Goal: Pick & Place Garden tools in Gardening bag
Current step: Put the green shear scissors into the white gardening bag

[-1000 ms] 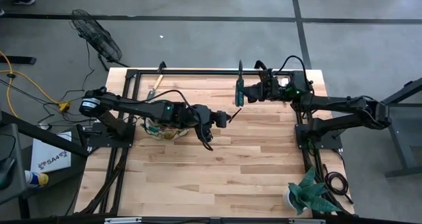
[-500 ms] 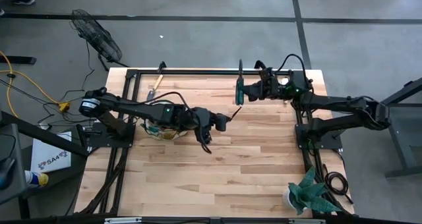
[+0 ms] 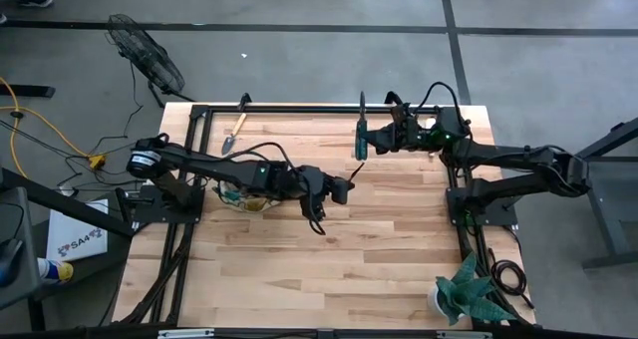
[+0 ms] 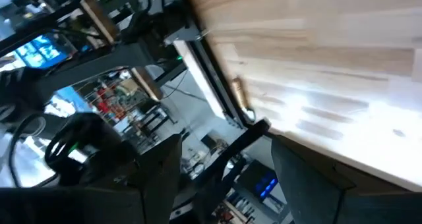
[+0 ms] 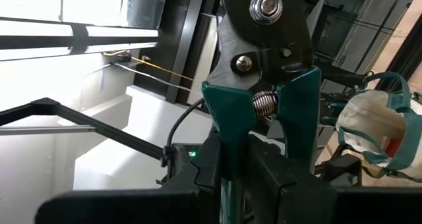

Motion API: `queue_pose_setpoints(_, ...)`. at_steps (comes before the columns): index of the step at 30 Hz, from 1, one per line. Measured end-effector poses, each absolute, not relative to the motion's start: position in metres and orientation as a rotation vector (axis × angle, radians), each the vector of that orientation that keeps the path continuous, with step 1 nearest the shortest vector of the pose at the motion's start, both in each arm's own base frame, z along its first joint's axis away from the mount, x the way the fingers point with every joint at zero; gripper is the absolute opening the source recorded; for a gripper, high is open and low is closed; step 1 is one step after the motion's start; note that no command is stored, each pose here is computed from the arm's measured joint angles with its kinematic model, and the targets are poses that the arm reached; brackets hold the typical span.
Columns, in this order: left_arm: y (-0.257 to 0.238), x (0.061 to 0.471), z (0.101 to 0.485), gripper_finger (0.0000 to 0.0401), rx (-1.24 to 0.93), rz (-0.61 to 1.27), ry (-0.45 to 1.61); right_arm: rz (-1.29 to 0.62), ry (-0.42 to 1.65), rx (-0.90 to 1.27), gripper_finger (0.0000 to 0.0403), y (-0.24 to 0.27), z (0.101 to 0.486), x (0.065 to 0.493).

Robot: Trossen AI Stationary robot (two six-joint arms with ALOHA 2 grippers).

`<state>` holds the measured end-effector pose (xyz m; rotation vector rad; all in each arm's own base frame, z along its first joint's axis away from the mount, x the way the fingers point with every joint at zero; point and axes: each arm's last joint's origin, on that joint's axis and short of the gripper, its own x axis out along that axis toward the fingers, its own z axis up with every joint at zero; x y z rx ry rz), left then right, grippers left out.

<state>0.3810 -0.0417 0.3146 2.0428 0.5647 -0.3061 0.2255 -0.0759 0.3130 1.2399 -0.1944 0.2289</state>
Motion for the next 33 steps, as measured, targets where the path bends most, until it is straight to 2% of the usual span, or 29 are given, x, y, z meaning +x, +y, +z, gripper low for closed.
queue_pose_setpoints(15,-0.042,0.396,0.299,0.0228,2.062,-0.254,0.598,0.258,-0.17,1.259,0.0035,-0.073,0.313,0.226)
queue_pose_setpoints(33,-0.043,0.397,0.302,0.0219,2.065,-0.242,0.572,0.265,-0.163,1.274,0.0035,-0.072,0.313,0.227)
